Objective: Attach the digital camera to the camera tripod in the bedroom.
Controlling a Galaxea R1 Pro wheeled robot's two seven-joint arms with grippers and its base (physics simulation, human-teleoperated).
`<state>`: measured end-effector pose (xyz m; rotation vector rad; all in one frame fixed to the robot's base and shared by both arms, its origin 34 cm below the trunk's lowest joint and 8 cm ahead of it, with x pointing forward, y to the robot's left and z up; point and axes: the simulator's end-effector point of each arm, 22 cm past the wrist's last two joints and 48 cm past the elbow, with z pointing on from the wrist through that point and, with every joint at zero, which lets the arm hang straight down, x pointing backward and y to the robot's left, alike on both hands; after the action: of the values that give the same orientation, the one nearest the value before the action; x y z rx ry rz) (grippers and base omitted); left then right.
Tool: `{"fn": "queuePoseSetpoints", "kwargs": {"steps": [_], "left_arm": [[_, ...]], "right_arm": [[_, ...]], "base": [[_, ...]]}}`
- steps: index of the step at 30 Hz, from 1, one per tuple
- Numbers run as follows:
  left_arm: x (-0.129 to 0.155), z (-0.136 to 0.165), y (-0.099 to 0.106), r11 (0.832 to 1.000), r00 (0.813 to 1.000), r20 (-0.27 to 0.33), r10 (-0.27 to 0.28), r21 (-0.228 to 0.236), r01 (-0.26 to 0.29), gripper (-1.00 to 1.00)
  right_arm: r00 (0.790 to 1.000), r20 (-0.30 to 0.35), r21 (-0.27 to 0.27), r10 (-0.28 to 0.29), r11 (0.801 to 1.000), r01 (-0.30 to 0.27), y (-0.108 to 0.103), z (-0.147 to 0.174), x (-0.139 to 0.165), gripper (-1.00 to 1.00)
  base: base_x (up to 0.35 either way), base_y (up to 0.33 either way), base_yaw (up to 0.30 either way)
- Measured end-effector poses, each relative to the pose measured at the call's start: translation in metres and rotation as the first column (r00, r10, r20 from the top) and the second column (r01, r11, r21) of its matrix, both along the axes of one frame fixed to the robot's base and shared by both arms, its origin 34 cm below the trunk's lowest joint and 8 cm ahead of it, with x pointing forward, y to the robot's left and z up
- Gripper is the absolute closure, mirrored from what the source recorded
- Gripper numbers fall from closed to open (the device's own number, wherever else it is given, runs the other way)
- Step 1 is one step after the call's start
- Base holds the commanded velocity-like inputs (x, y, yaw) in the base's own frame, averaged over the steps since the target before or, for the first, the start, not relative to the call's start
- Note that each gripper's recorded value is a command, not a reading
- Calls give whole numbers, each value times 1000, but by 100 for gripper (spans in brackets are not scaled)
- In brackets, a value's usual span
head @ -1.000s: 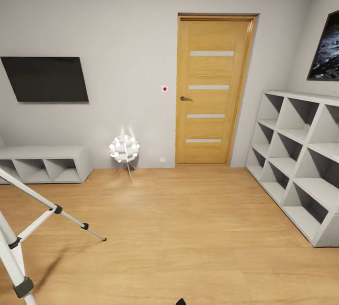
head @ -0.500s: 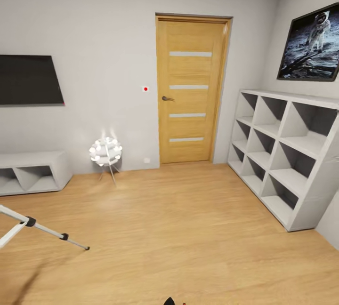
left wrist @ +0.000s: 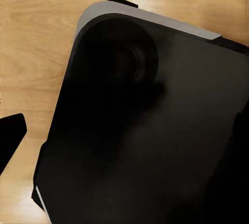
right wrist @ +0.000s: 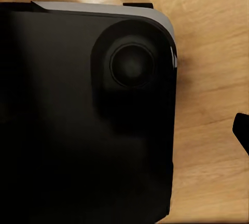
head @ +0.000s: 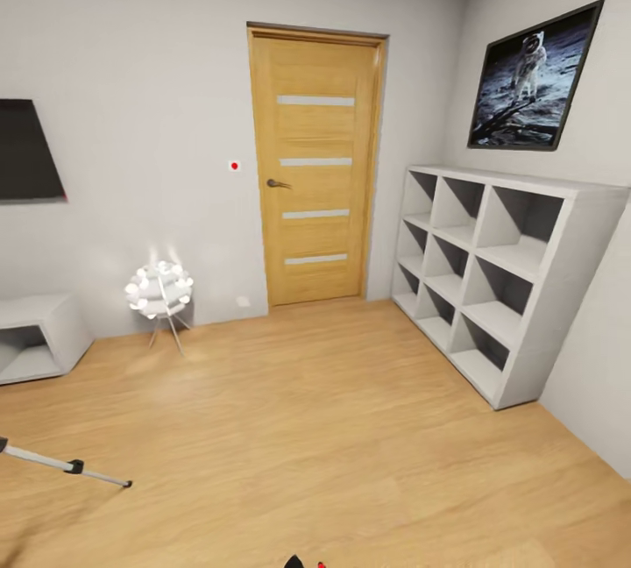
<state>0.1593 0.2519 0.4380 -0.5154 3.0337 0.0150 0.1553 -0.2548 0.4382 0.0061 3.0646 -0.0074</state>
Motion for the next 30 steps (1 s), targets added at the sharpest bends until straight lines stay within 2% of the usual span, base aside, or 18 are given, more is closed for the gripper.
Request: {"fn": "queuePoseSetpoints", "kwargs": {"steps": [25,30], "left_arm": [[2,0,0,1000,1000,5,3,0,-3,-100],[2,0,1,1000,1000,5,3,1,-3,-100]], "right_arm": [[1000,-2,0,9,1000,-9,0,0,0,-100],[1000,-2,2,13,1000,-13,0,0,0,-100]], "base": [[0,0,-243],[0,0,-133]]}}
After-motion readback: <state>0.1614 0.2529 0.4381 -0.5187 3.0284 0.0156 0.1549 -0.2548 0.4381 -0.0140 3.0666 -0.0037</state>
